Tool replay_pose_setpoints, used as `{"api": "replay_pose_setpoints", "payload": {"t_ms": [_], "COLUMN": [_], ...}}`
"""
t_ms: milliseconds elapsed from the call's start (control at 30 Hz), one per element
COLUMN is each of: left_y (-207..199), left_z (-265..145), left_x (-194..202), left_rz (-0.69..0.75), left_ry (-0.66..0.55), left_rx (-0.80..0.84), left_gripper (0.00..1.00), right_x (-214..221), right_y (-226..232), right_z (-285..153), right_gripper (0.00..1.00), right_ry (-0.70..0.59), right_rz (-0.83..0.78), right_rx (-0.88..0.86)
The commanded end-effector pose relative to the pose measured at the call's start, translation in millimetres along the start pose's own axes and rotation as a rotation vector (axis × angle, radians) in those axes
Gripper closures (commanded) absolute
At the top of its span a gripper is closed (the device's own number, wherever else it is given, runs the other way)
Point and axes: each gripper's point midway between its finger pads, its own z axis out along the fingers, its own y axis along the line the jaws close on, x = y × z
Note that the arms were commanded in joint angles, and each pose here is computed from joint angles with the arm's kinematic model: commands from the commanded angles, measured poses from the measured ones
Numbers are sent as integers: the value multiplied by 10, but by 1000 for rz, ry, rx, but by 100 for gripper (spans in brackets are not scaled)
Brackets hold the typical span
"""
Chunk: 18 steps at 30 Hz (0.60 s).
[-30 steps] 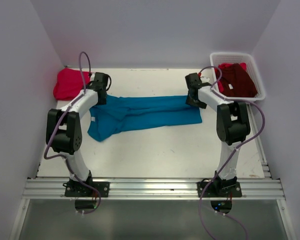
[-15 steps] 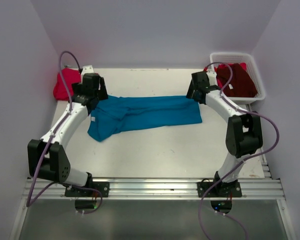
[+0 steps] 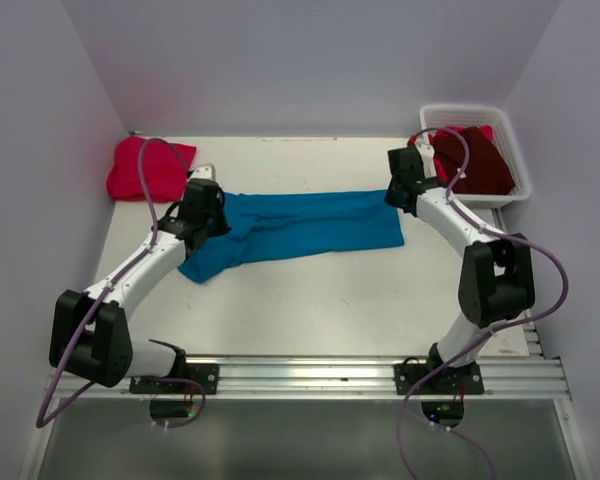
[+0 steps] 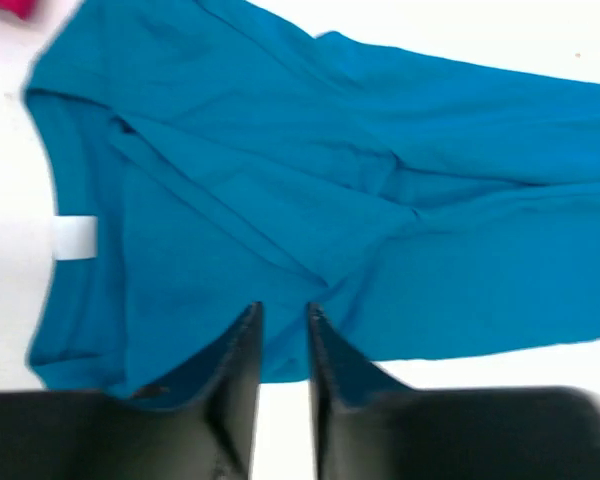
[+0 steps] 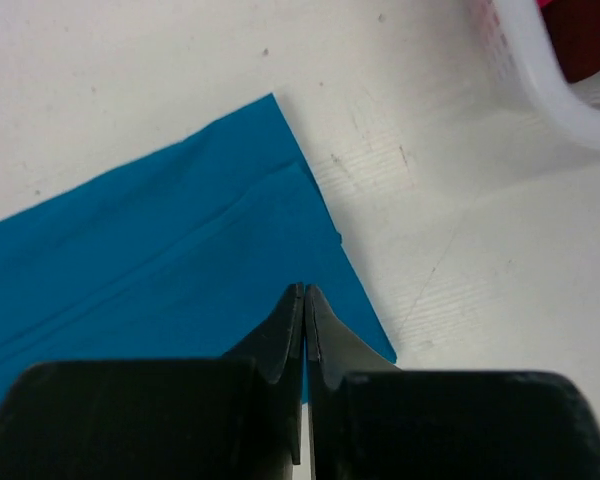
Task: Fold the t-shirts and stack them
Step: Fold the tshirt
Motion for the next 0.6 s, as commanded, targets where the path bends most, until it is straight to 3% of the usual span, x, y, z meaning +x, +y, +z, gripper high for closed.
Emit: {"api": "replay_pose_setpoints", "payload": {"t_ms": [0, 300, 567], "left_y": [-258, -192, -97], "left_z": [0, 342, 586], "left_x": [25, 364, 739], "left_rz": [-72, -135, -148], "left_ry": [-18, 81, 174], "left_rx": [111, 28, -39], "left_gripper": [78, 100, 100], "right_x": [315, 688, 926], "right_y": [111, 369, 348], "right_z": [149, 521, 574], "right_gripper": [100, 100, 100], "right_ry": [87, 222, 281], "right_rz": [-22, -78, -117], "right_rx": [-41, -106, -101]}}
